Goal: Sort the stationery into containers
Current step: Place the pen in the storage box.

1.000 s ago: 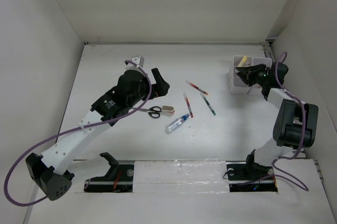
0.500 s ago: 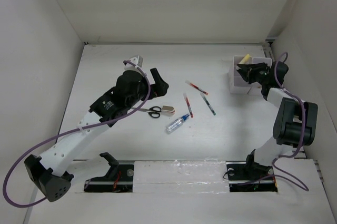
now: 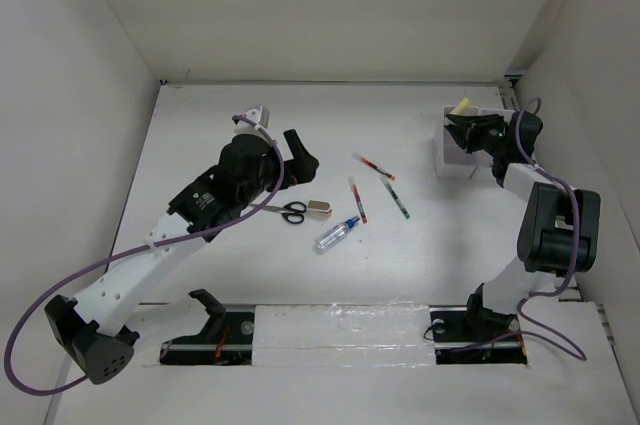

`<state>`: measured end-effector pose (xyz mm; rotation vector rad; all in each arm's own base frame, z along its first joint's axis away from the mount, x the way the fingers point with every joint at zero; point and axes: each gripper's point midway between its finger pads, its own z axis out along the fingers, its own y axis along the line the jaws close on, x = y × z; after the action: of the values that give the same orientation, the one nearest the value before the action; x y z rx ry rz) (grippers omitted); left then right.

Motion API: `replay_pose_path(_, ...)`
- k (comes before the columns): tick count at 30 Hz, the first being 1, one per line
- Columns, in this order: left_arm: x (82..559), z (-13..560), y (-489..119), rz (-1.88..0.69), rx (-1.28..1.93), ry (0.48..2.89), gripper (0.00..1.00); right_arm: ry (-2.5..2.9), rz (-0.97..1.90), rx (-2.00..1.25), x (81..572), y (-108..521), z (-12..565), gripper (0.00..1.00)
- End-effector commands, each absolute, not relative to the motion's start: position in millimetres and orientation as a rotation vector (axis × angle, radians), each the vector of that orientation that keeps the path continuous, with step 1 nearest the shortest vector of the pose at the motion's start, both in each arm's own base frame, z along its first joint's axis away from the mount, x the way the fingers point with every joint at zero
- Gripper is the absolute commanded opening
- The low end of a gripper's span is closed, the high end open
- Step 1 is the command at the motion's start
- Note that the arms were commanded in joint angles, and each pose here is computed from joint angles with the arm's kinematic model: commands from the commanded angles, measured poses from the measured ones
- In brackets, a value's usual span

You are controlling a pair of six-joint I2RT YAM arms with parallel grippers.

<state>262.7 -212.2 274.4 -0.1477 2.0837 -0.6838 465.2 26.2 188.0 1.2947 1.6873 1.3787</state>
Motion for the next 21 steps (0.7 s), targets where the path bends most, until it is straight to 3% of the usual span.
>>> replay_pose_path(1,261,279,-207,-0.673,-0.143,2.063,1.0,1.607,1.416,1.23,482,25,216,0.0)
replay_pose_path(21,258,281,-200,-0.662,-0.156,2.048,1.0,1.571,1.423,1.374,485,23,201,0.0)
